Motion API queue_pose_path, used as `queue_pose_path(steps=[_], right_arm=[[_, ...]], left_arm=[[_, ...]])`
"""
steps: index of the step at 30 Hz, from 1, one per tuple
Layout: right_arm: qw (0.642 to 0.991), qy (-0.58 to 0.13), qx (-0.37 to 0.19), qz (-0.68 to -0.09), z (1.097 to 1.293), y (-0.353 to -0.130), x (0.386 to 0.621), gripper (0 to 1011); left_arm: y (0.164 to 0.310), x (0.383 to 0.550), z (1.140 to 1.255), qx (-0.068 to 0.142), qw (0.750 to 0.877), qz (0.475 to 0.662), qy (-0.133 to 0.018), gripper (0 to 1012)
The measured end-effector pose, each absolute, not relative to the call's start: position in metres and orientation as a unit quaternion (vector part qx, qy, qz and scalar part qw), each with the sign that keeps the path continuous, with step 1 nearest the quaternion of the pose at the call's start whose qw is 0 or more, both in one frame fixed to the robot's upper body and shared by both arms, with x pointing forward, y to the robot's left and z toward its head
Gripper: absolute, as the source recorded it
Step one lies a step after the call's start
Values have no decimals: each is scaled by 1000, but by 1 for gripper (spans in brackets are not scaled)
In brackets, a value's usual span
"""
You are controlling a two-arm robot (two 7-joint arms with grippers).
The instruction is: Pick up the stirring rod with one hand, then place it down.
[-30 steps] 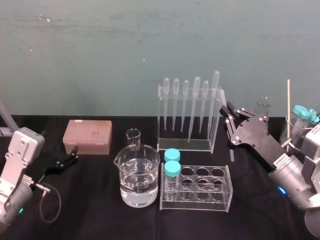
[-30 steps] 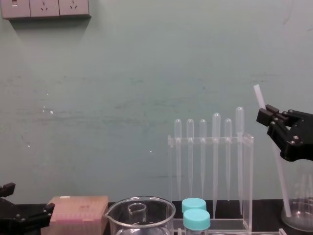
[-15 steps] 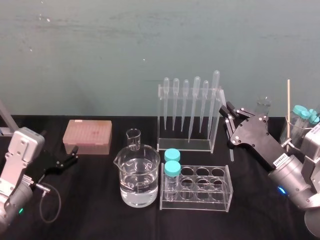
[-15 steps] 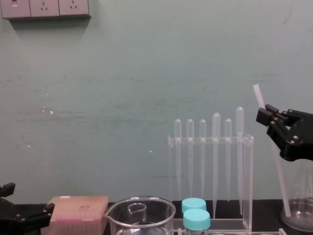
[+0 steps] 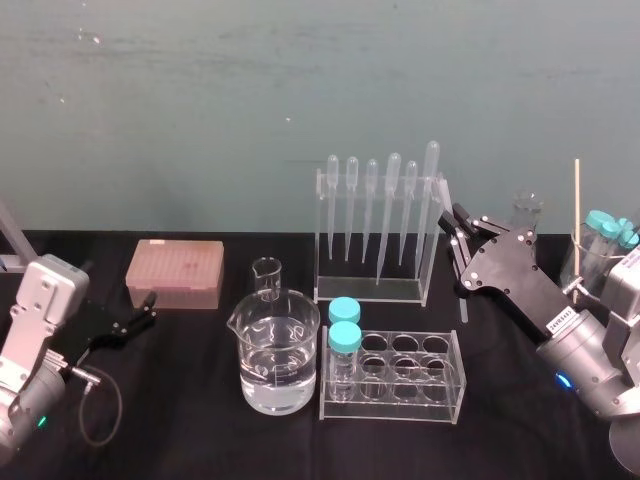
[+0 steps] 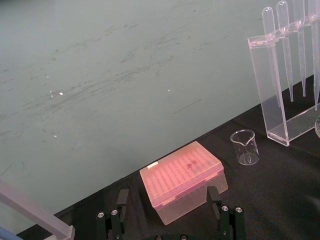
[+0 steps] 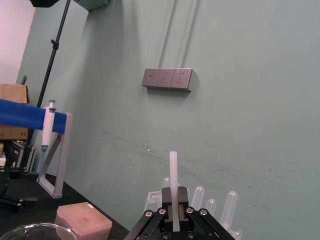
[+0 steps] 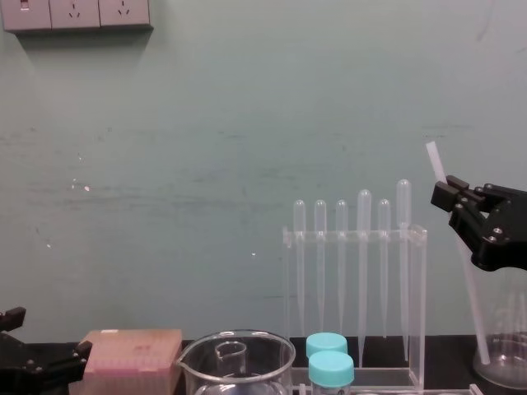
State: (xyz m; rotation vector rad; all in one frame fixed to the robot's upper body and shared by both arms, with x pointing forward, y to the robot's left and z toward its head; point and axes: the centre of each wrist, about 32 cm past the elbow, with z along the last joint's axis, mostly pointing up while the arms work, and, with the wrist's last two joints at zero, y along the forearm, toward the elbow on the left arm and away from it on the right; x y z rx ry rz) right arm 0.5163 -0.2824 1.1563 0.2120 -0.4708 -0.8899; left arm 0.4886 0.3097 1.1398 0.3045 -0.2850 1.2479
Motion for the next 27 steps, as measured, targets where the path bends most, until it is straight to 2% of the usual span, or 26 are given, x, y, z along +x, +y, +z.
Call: queue_pose_path(steps=[27], right_arm=[[871, -225, 101, -426, 1156, -282, 516, 62]], left_arm=[[310, 489, 1140, 142, 791, 580, -132, 1000]])
